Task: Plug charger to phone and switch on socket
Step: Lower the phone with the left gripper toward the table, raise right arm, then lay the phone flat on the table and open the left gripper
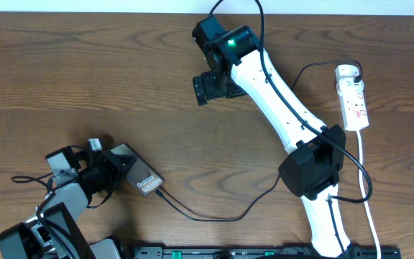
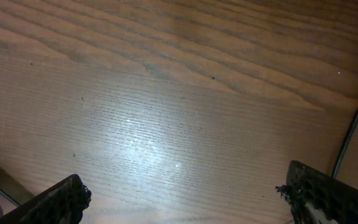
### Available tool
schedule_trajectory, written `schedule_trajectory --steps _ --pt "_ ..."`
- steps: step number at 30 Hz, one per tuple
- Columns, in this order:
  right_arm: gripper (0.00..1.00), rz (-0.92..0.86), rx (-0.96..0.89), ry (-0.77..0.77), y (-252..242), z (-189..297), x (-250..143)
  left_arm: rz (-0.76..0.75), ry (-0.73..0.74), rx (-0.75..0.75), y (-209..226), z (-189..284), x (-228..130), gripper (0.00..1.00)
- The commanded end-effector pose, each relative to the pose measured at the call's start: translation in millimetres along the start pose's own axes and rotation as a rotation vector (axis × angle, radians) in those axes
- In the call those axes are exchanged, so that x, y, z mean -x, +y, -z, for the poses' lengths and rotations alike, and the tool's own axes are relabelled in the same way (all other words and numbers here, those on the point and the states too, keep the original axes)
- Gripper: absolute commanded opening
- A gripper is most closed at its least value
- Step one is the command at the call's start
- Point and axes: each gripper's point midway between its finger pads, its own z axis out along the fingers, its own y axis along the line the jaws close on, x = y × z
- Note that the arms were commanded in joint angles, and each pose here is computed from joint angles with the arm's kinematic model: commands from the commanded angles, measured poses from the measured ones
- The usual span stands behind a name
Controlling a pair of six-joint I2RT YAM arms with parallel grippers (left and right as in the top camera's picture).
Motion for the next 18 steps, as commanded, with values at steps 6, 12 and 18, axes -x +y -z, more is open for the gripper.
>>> schedule_trajectory --steps 6,12,18 --pt "0.99 -0.009 -0.004 -0.029 -1 10 4 0.007 -0.008 0.085 13 1 -1 0.07" --pt "0.99 -0.005 -0.004 -0.029 0 10 3 0.020 -0.004 0.103 17 2 -3 0.08" --pt "0.99 -0.005 -0.003 -0.029 1 10 3 0.023 -0.002 0.104 17 2 -4 0.17"
